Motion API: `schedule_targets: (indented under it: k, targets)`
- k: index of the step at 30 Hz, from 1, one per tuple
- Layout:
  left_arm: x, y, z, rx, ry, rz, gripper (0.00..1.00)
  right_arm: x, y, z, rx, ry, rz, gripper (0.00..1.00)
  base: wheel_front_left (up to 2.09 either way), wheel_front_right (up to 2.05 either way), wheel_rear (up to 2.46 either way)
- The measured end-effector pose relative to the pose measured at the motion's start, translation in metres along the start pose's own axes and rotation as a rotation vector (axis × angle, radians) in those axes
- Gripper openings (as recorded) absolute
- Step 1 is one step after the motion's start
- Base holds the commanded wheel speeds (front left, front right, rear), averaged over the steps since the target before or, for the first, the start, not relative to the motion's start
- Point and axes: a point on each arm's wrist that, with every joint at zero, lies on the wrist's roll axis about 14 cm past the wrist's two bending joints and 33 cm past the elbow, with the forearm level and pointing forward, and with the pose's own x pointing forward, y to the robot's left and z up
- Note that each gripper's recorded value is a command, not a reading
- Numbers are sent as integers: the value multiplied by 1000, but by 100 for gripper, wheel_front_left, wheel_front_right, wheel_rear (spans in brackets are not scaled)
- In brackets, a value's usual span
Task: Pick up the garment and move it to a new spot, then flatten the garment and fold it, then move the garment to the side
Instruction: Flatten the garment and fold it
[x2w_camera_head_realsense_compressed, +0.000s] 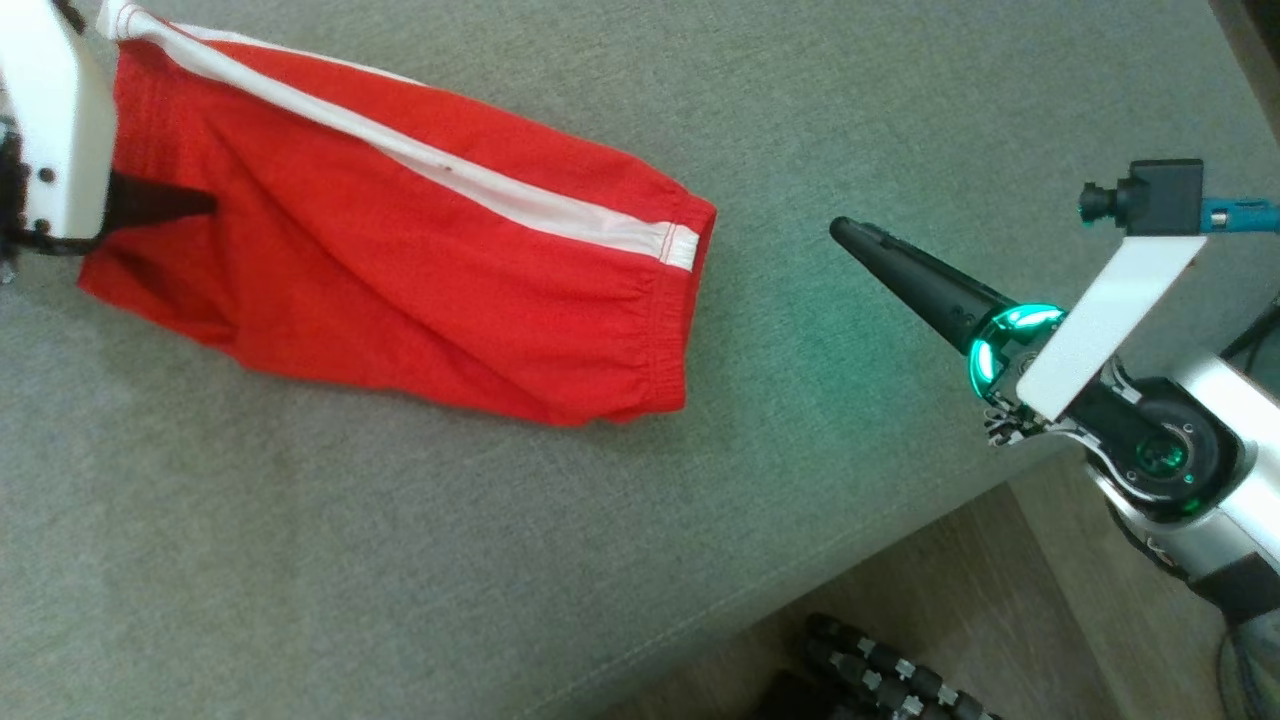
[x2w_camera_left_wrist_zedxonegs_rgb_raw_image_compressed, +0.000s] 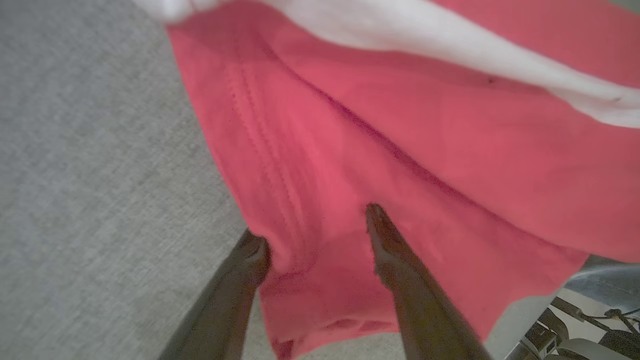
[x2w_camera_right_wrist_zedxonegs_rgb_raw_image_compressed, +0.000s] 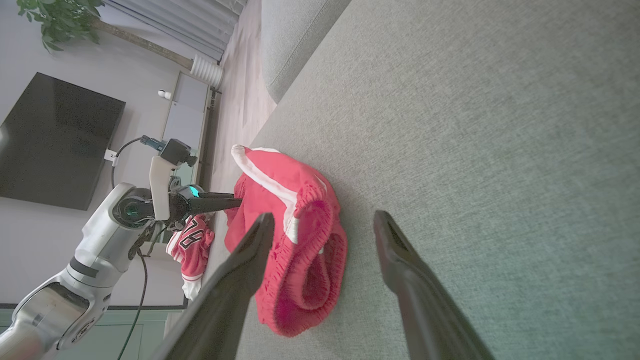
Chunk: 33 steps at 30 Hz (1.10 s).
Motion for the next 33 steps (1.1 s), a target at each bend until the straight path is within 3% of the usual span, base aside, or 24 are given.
schedule_targets:
  k: [2, 3, 8, 16, 20, 31, 32, 33]
  targets:
    - [0, -2, 1, 2, -2, -4, 15, 0, 0, 0, -1, 0, 0, 100, 0, 0, 0]
    - [0, -5, 1, 0, -2, -13, 0, 0, 0, 0, -2, -1, 1, 100, 0, 0, 0]
    - [-3, -7, -8, 6, 17, 11, 0, 0, 3, 1, -20, -2, 8, 100, 0, 0, 0]
    - [-30, -8, -39, -78, 14, 38, 0, -1, 19, -6, -49, 28, 56, 100, 0, 0, 0]
    - [-50, -23, -56, -144, 5, -15, 0, 1, 30, -14, -66, 59, 88, 100, 0, 0, 0]
    - [-86, -37, -147, -329, -11, -10, 0, 14, 81, -19, -192, 112, 226, 100, 0, 0, 0]
    - [-86, -37, -153, -341, -17, -4, 29, 14, 83, -20, -197, 115, 231, 100, 0, 0, 0]
    - [-86, -37, -159, -352, -23, 1, 100, 13, 85, -22, -200, 118, 236, 100, 0, 0, 0]
